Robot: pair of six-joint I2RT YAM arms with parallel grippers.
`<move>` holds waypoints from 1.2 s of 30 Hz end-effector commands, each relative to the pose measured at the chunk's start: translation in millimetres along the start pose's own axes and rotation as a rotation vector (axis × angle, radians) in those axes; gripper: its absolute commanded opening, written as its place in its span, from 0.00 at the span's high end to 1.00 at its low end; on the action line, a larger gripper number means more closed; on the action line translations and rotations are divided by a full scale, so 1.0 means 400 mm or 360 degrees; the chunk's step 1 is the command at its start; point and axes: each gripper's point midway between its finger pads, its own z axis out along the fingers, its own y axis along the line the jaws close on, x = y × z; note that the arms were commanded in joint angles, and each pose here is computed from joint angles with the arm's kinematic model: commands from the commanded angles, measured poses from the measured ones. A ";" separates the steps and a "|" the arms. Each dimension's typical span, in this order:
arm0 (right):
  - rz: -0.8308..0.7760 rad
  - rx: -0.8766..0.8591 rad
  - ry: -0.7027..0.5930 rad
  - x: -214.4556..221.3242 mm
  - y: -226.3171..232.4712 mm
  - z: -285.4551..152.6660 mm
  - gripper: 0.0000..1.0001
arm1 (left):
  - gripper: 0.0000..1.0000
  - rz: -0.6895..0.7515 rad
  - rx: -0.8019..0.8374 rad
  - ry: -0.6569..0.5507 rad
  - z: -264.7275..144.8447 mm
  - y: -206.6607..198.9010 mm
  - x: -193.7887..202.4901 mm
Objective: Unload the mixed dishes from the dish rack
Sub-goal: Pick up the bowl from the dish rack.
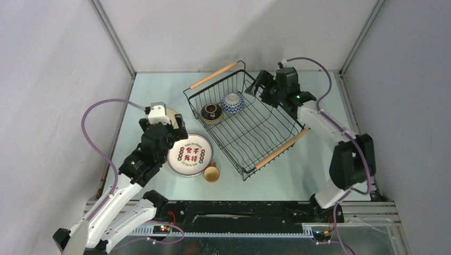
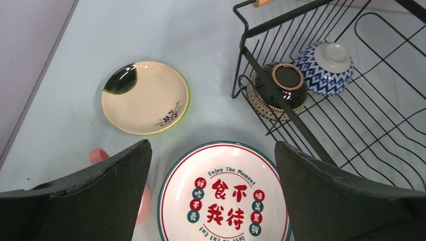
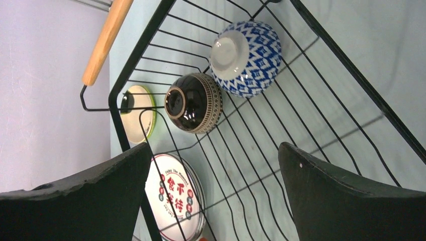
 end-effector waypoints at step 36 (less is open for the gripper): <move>0.0463 -0.0050 0.0457 0.293 0.076 0.432 0.09 | 0.00 -0.0046 0.0038 -0.0011 0.027 -0.009 0.013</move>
